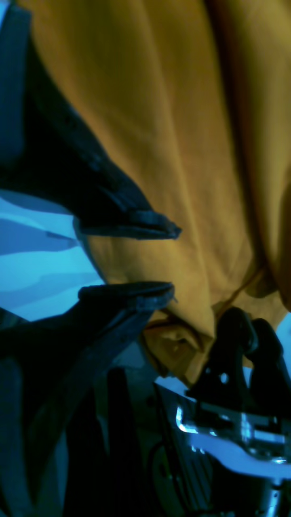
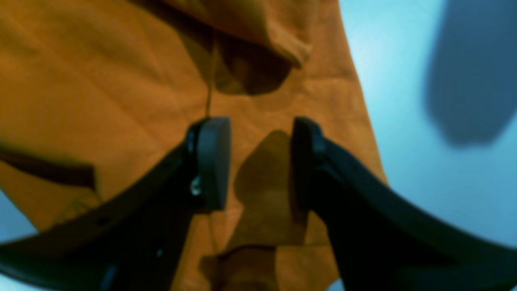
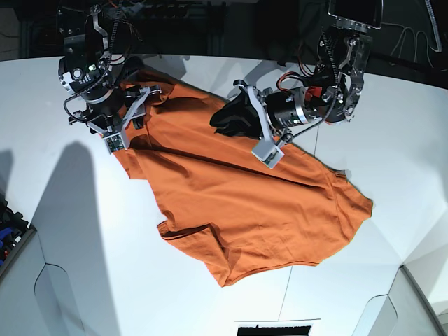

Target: Layout the t-shirt on the table in an organized manner, then fold the t-shirt properly

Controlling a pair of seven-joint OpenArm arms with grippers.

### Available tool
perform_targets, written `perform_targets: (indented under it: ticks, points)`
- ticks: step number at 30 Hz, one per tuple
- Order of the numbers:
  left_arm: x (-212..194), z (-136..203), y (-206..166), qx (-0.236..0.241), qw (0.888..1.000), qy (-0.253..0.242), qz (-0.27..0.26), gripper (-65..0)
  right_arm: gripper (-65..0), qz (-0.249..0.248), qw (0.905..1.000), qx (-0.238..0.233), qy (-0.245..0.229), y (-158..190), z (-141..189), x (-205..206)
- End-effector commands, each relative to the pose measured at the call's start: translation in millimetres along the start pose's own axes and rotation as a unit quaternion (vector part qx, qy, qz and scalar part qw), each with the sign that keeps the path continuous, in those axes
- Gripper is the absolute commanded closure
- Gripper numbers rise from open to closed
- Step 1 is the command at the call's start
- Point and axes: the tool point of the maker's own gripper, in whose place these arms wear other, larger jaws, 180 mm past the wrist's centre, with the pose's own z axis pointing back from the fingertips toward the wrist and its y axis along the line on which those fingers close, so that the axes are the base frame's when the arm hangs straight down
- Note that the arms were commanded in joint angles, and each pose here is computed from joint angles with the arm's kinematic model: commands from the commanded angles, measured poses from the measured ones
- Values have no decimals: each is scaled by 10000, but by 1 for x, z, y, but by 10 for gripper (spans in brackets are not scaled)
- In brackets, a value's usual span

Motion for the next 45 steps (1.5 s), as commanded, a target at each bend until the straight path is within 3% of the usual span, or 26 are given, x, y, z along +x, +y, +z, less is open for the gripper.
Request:
perform_targets:
  ticks: [1,7,12,17,33,37,40,45]
  points:
    - [17,-1,-6,-124,9995,-290,-46,-211,-257,-20,9998,-34,-202,-4,1,11]
    - [4,-9,-5,-118,9999,-108,4,-211,-250,-68,9999,2,-130,-3,-3,5]
    - [-7,-11,1,-83,9998,-6,173,-211,-89,-91,9999,28,-134,-2,-3,5]
    - [-27,-12,13,129,9993,328,132,-211,-23,-70,9998,-3,-201,-3,-1,9]
    - [-51,22,52,565,9948,844,8,-211,-23,42,9964,-739,-403,-40,13,23]
    - [-52,24,55,594,9945,865,-11,-211,-27,-58,9991,-339,-243,-26,11,16]
    - [-51,24,55,598,9948,830,-18,-211,-76,-135,9999,41,-100,-11,13,8]
    - [-52,25,56,625,9943,864,-45,-211,-223,114,9983,325,-465,10,43,19]
